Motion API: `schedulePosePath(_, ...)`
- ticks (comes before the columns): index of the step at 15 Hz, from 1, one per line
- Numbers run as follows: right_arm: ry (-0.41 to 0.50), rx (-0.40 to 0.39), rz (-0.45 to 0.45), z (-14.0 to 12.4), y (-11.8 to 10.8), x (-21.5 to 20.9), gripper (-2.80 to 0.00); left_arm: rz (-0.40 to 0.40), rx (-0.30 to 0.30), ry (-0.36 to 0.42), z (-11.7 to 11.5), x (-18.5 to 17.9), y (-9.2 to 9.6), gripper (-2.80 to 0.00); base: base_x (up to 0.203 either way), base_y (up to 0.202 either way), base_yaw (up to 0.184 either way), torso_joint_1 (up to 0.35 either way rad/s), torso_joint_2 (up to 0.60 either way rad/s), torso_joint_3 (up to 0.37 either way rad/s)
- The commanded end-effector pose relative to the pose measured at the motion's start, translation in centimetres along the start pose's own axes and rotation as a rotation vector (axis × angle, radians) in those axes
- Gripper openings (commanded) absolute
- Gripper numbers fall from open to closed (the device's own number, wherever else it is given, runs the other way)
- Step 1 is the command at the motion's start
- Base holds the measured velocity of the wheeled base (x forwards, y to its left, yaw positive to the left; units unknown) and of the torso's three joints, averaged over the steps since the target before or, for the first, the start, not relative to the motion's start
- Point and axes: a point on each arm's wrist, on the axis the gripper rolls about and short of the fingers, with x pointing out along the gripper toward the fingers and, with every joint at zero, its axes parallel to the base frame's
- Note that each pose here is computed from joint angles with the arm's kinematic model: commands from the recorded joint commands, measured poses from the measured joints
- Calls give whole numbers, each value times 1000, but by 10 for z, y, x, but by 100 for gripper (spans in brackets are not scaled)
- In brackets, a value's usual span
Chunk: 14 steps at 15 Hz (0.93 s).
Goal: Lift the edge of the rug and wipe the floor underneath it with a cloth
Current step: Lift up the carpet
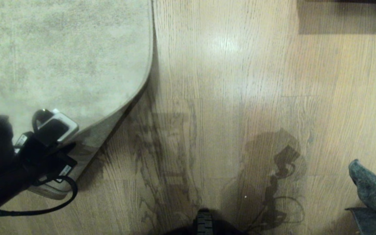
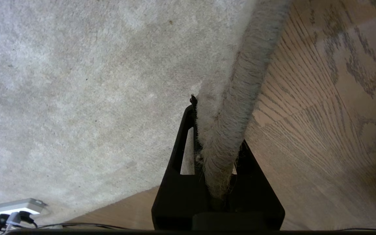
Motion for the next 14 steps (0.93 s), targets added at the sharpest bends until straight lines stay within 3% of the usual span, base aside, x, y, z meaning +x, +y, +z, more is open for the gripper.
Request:
schedulePosePath(1,1,0,0,0,0,0,-280,7,0,2,0,0,1,-280,0,0,0,0,0,0)
schedulePosePath(14,1,0,0,0,0,0,-280,11,-1,-6,-1,-3,1,-280,0,0,0,0,0,0)
